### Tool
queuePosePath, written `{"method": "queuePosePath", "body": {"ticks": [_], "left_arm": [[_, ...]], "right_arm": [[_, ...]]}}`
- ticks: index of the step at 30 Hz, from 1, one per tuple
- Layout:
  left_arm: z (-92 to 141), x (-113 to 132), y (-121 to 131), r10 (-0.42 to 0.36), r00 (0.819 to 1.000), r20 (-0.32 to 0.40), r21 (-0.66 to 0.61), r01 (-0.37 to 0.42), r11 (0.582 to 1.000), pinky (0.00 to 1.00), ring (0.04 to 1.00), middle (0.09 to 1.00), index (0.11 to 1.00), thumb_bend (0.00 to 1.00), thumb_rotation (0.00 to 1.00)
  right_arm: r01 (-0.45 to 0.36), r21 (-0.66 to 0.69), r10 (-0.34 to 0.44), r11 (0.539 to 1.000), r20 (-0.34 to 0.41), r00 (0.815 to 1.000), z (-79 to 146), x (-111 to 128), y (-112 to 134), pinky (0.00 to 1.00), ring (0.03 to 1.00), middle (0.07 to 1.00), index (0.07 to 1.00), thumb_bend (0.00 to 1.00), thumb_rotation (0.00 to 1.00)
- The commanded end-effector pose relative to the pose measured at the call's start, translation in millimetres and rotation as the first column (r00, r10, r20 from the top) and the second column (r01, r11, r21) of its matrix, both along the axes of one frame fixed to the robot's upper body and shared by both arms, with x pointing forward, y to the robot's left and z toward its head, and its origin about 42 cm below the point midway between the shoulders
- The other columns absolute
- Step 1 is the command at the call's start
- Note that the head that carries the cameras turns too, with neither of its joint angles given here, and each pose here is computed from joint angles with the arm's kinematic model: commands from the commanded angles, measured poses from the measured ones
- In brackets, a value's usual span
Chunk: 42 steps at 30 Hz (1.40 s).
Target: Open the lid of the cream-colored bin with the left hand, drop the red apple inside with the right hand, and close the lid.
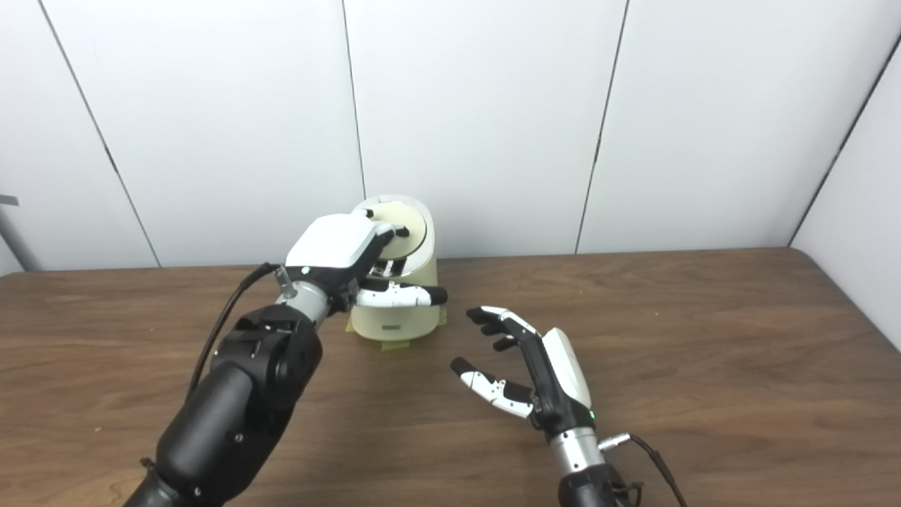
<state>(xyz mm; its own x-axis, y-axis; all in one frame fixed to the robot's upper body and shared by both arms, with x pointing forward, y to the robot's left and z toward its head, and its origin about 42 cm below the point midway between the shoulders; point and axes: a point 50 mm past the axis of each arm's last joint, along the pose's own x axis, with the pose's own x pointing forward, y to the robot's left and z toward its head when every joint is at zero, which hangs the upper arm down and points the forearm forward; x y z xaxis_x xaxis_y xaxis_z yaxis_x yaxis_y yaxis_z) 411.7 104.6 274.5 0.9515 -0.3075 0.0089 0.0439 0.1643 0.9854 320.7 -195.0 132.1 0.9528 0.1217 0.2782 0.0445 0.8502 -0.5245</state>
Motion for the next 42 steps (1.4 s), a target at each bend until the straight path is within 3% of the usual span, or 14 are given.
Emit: {"method": "queuePosePath", "body": {"ticks": [1,11,18,21,25,28,30,32,37,42], "left_arm": [[8,3,1,0.005,0.999,0.039,0.015,-0.005,1.000,1.00,1.000,0.895,0.887,0.97,1.00],[-26,4,5,0.005,0.997,0.077,0.238,-0.024,0.971,1.00,0.997,0.886,0.874,0.93,0.95],[-68,16,10,-0.006,0.995,0.100,0.497,-0.045,0.866,1.00,0.993,0.886,0.877,0.91,0.94],[-84,21,16,0.001,0.997,0.077,0.543,-0.043,0.839,1.00,0.996,0.881,0.874,0.91,0.93],[-94,25,22,0.019,0.999,0.043,0.529,-0.039,0.848,1.00,0.999,0.886,0.880,0.90,0.93],[-89,23,23,0.039,0.998,0.042,0.397,-0.052,0.916,1.00,1.000,0.941,0.929,0.88,0.92],[-78,18,22,0.031,0.997,0.066,0.218,-0.045,0.975,1.00,1.000,0.975,0.968,0.83,0.92],[-68,12,23,0.023,0.995,0.095,0.071,-0.030,0.997,1.00,1.000,0.995,0.994,0.76,0.91],[-55,-8,21,-0.005,0.976,0.218,-0.141,0.036,0.989,0.98,1.000,1.000,1.000,0.66,0.96],[-53,-35,23,0.000,0.941,0.338,-0.336,0.121,0.934,0.97,1.000,1.000,1.000,0.59,1.00]], "right_arm": [[0.005,0.029,-0.006,1.000,0.035,0.999,9,2,0,0.61,0.714,0.745,0.742,0.32,0.49],[0.013,0.084,-0.012,0.996,-0.007,1.000,14,1,-1,0.60,0.702,0.751,0.750,0.33,0.56],[0.031,0.122,-0.025,0.992,-0.056,0.998,16,1,0,0.61,0.714,0.756,0.749,0.33,0.56],[0.027,0.115,-0.021,0.993,-0.057,0.998,16,1,1,0.61,0.714,0.758,0.750,0.33,0.56],[0.013,0.104,-0.008,0.994,-0.048,0.999,14,1,1,0.62,0.713,0.754,0.747,0.32,0.53],[0.012,0.087,-0.008,0.996,-0.048,0.999,14,2,0,0.62,0.715,0.754,0.748,0.34,0.56],[0.012,0.087,-0.007,0.996,-0.052,0.999,13,2,-1,0.63,0.717,0.754,0.749,0.34,0.57],[0.012,0.086,-0.007,0.996,-0.053,0.999,13,2,-1,0.63,0.717,0.755,0.750,0.35,0.57],[0.014,0.087,-0.010,0.996,-0.049,0.999,12,3,-1,0.62,0.715,0.752,0.747,0.35,0.57],[0.012,0.085,-0.008,0.996,-0.040,0.999,12,2,0,0.62,0.711,0.752,0.746,0.35,0.56]]}}
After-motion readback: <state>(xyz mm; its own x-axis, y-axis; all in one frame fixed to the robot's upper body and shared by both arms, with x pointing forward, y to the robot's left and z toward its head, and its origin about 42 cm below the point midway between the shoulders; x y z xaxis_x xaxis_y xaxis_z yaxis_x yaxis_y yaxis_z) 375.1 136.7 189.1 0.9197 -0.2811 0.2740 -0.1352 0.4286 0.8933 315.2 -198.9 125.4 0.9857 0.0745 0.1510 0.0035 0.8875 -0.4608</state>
